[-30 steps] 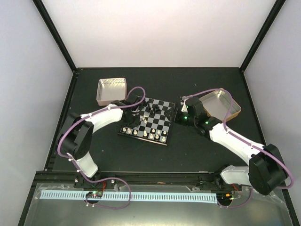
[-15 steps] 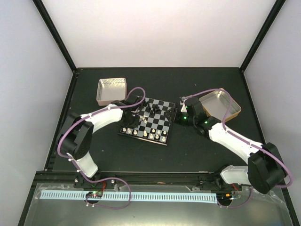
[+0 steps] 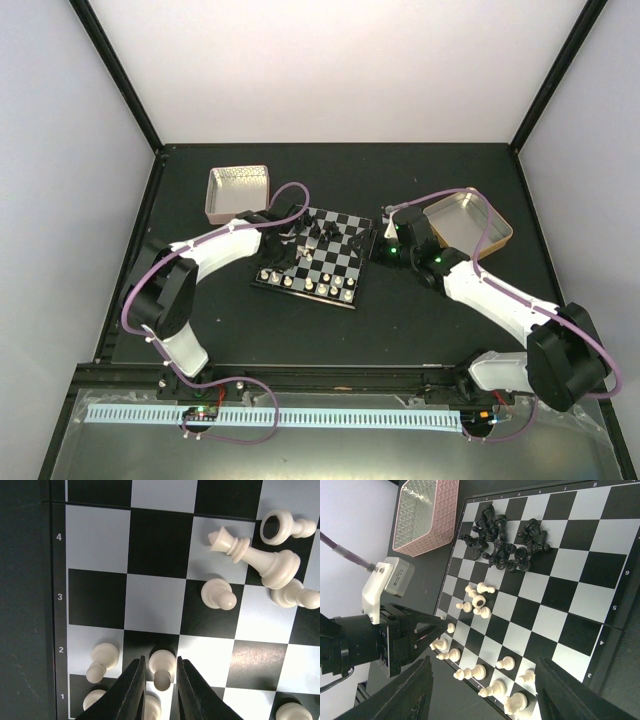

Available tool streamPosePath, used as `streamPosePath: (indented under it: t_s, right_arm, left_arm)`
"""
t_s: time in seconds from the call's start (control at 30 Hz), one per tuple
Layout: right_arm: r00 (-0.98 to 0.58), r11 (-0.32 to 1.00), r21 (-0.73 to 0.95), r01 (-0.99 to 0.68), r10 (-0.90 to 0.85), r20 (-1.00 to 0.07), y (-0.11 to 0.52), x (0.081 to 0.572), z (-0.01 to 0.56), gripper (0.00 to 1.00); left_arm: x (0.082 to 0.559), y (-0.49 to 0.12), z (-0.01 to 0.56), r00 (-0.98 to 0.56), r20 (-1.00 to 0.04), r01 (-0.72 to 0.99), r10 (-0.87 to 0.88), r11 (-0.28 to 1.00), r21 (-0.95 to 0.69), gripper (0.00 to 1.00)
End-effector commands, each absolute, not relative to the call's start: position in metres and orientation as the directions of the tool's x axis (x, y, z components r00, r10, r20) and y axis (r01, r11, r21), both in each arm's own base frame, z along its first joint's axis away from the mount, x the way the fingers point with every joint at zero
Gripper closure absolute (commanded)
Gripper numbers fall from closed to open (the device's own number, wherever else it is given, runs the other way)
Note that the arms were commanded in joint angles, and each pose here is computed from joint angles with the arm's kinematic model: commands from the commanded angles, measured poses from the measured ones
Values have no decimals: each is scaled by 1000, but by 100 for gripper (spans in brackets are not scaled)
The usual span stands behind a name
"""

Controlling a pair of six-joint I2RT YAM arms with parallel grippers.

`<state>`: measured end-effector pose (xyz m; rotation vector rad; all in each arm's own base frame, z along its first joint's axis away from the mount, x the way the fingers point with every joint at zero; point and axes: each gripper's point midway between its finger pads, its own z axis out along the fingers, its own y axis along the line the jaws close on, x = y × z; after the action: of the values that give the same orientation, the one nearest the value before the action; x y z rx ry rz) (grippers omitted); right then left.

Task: Set up the chess pieces on the board
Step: Place the chess piece on the chessboard.

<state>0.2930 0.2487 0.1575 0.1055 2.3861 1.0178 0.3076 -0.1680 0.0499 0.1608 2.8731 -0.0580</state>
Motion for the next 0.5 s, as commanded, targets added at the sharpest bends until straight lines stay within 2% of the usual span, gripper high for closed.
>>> streamPosePath:
  t_s: [0.0,0.47]
  right_arm:
    - [-846,709,689,-152,267,-461,251,297,164,44]
    - [-855,710,685,-160,247,-455,255,298,161,44]
  left_arm:
    - [314,-165,63,-953,-286,109,101,994,-13,81]
    - [314,-162,67,-946,-305,113,107,994,-4,79]
